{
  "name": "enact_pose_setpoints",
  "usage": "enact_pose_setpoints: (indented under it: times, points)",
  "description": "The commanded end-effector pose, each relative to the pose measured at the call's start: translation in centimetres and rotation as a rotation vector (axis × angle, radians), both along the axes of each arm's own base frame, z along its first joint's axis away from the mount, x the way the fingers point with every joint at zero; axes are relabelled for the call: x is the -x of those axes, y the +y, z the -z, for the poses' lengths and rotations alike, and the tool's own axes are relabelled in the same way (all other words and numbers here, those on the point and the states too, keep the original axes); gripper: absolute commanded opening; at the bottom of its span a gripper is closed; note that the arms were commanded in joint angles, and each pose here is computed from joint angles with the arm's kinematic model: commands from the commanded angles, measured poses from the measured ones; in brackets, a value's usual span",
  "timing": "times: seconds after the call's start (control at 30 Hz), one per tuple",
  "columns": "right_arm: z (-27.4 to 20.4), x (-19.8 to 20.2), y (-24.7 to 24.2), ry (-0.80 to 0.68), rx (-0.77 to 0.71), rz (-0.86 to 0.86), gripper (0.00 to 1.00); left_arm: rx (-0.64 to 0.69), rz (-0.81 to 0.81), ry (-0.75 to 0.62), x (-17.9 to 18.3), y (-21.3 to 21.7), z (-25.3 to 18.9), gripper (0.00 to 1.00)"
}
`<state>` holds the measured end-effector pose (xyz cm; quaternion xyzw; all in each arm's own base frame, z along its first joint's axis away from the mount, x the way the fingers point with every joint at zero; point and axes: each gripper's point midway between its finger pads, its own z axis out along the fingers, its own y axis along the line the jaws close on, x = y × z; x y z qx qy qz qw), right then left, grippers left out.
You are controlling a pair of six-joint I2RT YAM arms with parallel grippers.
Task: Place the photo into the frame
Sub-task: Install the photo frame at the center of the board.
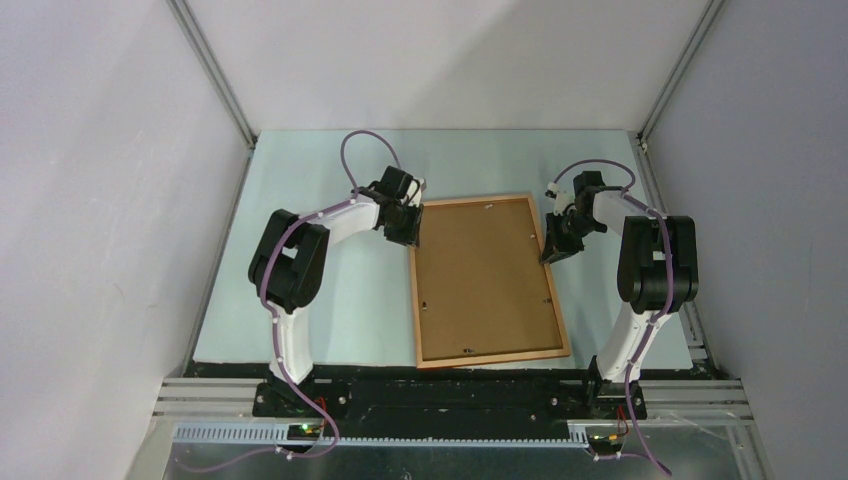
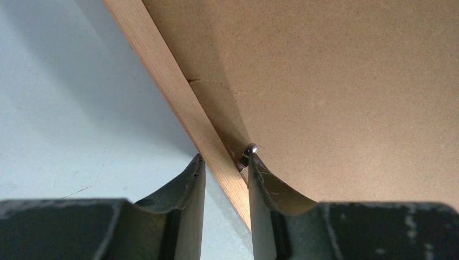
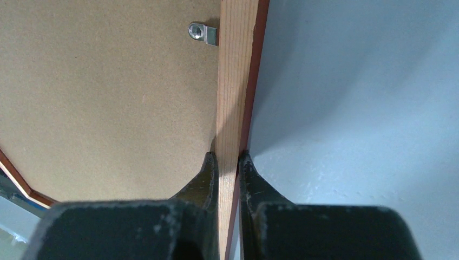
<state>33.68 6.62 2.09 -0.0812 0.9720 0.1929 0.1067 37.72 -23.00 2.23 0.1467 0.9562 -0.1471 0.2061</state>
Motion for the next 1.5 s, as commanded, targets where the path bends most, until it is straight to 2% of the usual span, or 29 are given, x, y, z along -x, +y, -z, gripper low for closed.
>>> enact_pose_setpoints:
  times: [0.0, 0.3, 0.43, 0.5, 0.6, 0.73, 1.03, 1.27, 1.47]
  points:
    - [0.35, 1.18, 1.23, 0.051, -0.069, -0.009, 0.00, -0.024, 0.050, 0.026, 1.26, -0.08, 1.28, 0.14]
    - [0.41, 1.20, 1.25, 0.053, -0.071, -0.011, 0.00, -0.027, 0.065, 0.019, 1.30, 0.01, 1.13, 0.08]
    - [0.45, 1.23, 1.20, 0.053, -0.068, -0.012, 0.00, -0.034, 0.072, 0.011, 1.24, 0.13, 1.02, 0.09]
    - [0.47, 1.18, 1.19, 0.052, -0.067, -0.012, 0.00, -0.041, 0.072, 0.008, 1.25, 0.26, 1.01, 0.13]
    - [0.44, 1.16, 1.21, 0.051, -0.068, -0.013, 0.00, -0.043, 0.071, 0.000, 1.11, 0.32, 0.80, 0.26]
    - [0.40, 1.19, 1.22, 0.052, -0.070, -0.011, 0.00, -0.046, 0.069, -0.004, 1.05, 0.41, 0.69, 0.36]
    - [0.45, 1.28, 1.28, 0.057, -0.072, -0.014, 0.00, -0.050, 0.072, -0.003, 1.07, 0.44, 0.68, 0.44]
    - [0.48, 1.28, 1.29, 0.057, -0.075, -0.015, 0.00, -0.057, 0.073, -0.003, 1.07, 0.63, 0.73, 0.46]
    - [0.53, 1.25, 1.02, 0.059, -0.075, -0.006, 0.00, -0.067, 0.077, -0.006, 1.07, 0.78, 0.73, 0.38]
